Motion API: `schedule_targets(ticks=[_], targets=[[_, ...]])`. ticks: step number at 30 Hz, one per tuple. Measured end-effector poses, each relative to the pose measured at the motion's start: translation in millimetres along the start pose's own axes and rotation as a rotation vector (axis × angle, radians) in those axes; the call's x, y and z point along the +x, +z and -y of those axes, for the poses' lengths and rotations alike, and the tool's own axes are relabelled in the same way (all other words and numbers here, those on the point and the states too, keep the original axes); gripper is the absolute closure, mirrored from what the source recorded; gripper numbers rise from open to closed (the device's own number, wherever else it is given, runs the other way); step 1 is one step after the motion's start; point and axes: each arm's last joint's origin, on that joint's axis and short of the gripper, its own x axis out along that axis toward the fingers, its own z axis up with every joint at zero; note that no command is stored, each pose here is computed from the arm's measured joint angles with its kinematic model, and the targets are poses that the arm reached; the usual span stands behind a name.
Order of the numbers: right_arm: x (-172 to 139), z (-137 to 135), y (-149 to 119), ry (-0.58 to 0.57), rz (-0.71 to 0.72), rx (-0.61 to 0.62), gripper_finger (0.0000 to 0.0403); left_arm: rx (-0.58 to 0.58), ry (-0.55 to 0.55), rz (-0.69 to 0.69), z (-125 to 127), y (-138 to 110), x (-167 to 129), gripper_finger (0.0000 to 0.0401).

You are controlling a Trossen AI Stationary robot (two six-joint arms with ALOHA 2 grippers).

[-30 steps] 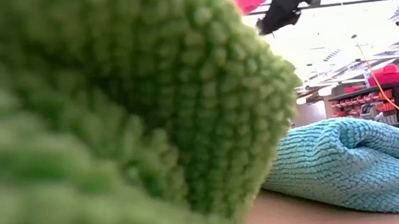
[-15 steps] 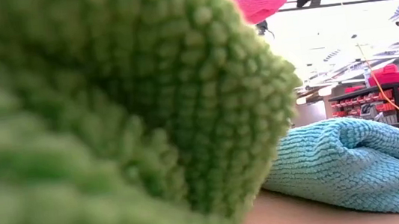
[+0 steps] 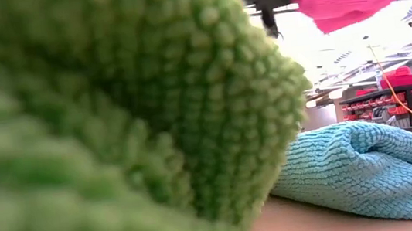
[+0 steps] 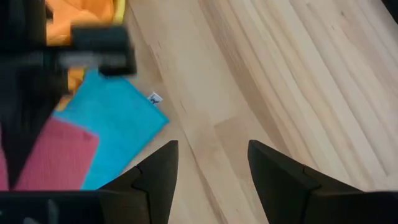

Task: Fold microfiber towels
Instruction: Put the folded pink towel into the transparent bin

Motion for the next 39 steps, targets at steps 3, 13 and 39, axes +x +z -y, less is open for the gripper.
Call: schedule_targets(ticks=[3, 13, 39], targets=[[0.0, 0.0, -0.1, 0.000, -0.001, 0.002, 0.0201, 0.029, -0.015, -0.052, 11.2, -5.7, 20.1, 0.0358], [0.0, 0.6, -1.0, -0.005, -0.011, -0.040, 0.0201, 0.125, -0.059, -0.113, 34.5, -17.7, 78.0, 0.0369], [-24.6, -53.1, -66.1, 0.111, -0.190, -0.244, 0.0201, 0.944, 0.160, -0.226, 38.7, -25.5, 98.7, 0.0370]])
